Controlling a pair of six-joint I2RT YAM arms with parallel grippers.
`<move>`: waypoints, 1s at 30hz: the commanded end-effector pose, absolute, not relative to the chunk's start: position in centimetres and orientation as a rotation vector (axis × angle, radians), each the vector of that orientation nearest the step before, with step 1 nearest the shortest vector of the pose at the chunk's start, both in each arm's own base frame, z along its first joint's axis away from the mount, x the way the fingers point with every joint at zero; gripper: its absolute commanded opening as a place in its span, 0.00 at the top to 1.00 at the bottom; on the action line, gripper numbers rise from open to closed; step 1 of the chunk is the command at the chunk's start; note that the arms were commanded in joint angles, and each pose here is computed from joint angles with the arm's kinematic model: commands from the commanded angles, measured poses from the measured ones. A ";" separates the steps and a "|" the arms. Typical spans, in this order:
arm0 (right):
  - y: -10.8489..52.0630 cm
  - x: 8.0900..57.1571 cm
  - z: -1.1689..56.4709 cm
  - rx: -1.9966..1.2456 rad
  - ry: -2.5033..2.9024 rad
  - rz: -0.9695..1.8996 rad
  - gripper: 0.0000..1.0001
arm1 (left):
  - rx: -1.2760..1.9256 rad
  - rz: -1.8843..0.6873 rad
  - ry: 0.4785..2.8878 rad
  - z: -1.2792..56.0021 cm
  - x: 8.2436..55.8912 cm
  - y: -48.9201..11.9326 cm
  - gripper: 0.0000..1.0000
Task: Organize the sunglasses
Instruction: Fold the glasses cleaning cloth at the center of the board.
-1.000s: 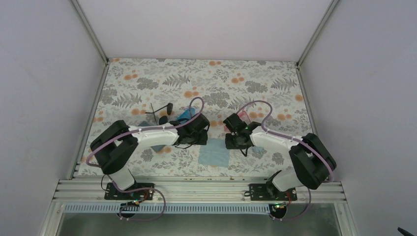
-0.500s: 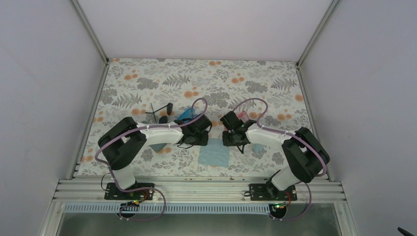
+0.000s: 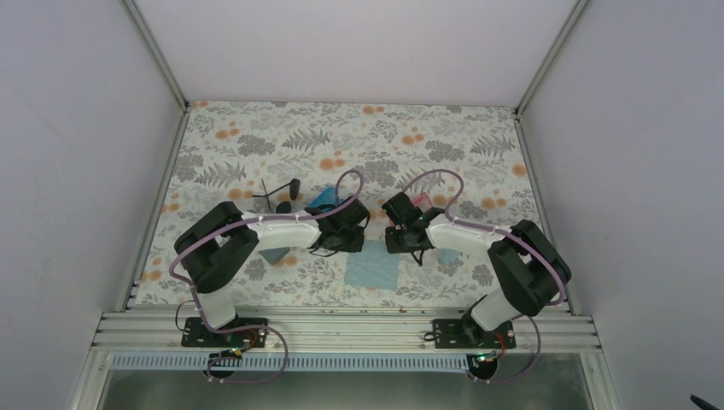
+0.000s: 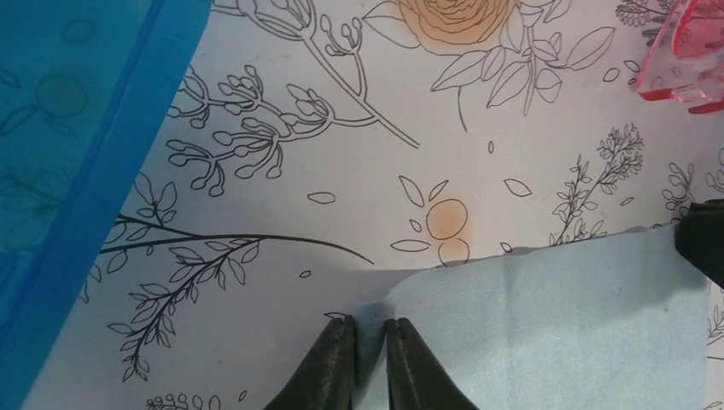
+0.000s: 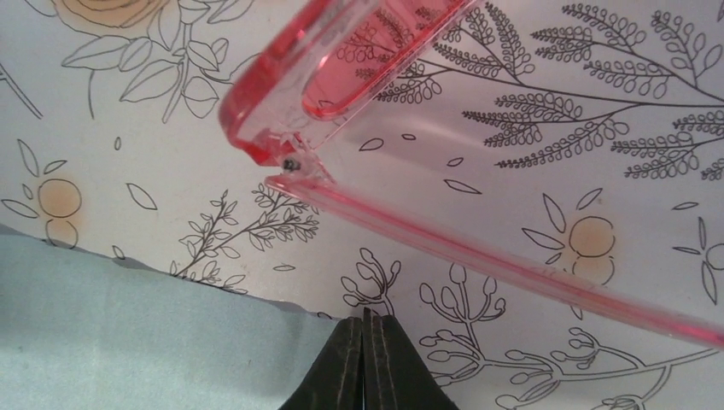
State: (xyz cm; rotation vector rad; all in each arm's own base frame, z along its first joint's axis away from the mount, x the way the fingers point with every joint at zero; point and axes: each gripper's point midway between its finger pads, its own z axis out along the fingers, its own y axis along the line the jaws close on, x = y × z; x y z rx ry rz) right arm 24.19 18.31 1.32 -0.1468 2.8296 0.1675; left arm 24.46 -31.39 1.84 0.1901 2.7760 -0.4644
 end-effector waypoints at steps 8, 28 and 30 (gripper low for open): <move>19.4 27.2 2.8 -0.199 2.750 0.194 0.96 | 0.151 -0.466 2.730 2.9 25.9 -31.0 0.98; 19.7 24.8 3.2 -0.251 2.774 0.342 0.96 | 0.237 -0.658 2.709 3.9 23.7 -30.4 0.98; 19.3 24.4 3.2 -0.235 2.779 0.339 0.96 | 0.245 -0.672 2.713 4.0 23.3 -30.3 0.98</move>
